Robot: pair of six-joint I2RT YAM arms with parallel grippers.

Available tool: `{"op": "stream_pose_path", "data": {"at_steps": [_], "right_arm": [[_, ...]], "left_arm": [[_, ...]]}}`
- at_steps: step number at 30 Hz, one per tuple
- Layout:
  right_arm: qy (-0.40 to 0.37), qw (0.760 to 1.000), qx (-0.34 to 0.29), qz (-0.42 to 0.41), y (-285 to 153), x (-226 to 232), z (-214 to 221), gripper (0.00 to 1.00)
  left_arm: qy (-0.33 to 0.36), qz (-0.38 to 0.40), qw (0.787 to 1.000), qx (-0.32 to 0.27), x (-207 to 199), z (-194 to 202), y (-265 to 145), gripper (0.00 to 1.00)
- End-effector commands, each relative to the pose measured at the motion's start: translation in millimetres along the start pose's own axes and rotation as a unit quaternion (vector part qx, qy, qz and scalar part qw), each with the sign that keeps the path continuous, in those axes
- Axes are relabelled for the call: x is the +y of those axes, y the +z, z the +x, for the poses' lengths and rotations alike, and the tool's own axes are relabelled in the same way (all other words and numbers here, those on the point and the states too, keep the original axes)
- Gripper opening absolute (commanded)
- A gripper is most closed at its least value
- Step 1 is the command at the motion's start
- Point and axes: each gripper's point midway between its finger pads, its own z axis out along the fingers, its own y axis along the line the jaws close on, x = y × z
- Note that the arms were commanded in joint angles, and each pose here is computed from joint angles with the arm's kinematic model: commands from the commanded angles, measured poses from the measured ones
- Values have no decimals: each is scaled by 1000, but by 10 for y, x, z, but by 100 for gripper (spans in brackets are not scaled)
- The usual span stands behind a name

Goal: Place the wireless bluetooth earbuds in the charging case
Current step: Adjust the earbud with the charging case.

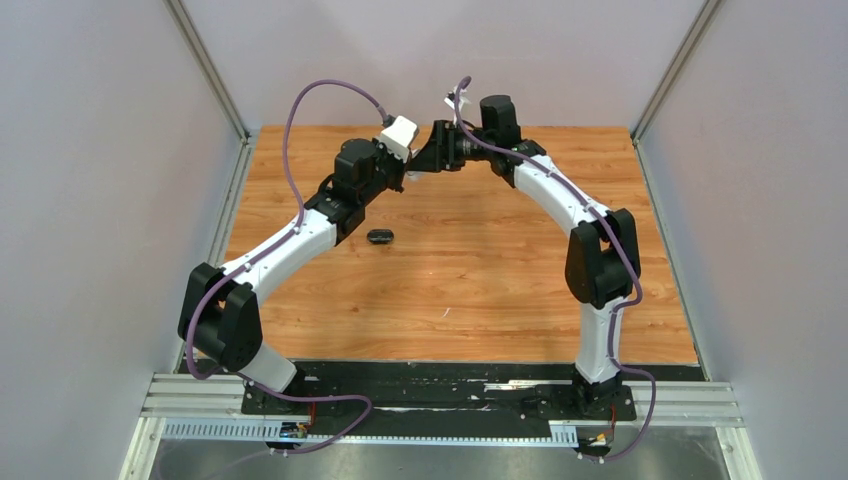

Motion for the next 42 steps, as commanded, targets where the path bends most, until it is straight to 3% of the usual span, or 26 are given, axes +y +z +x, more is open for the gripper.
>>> {"op": "stream_pose_path", "data": {"at_steps": [1,11,18,20,28,32,34,37,40,42], "right_arm": [[-39,998,-28,35,-116,-37,-185,65],[-60,998,15,14,-60,-27,120,76],[-94,995,-15,-38,-239,295,-147,90],[-102,992,-24,-69,-352,433,-243,99],[-113,988,-55,-91,-819,569,-432,100],[-109,989,-55,-79,-961,453,-346,100],[-142,985,-49,-89,-1015,458,-277,100],[-207,972,-42,-100,-1126,503,-239,87],[-301,944,-35,-133,-1267,697,-238,60],[-371,916,-41,-144,-1313,835,-218,48]], "left_arm": [[-8,18,998,-57,-73,-406,-16,0],[-8,18,998,-59,-67,-435,8,0],[-8,22,998,-50,-86,-375,-12,0],[-7,24,999,-48,-94,-363,-15,0],[8,27,999,-46,-92,-351,-34,0],[16,32,998,-50,-103,-370,-48,0],[25,55,997,-54,-170,-382,-63,0],[62,94,991,-66,-284,-413,-110,0],[102,146,981,-79,-446,-412,-209,0],[128,169,973,-86,-516,-398,-263,0]]}}
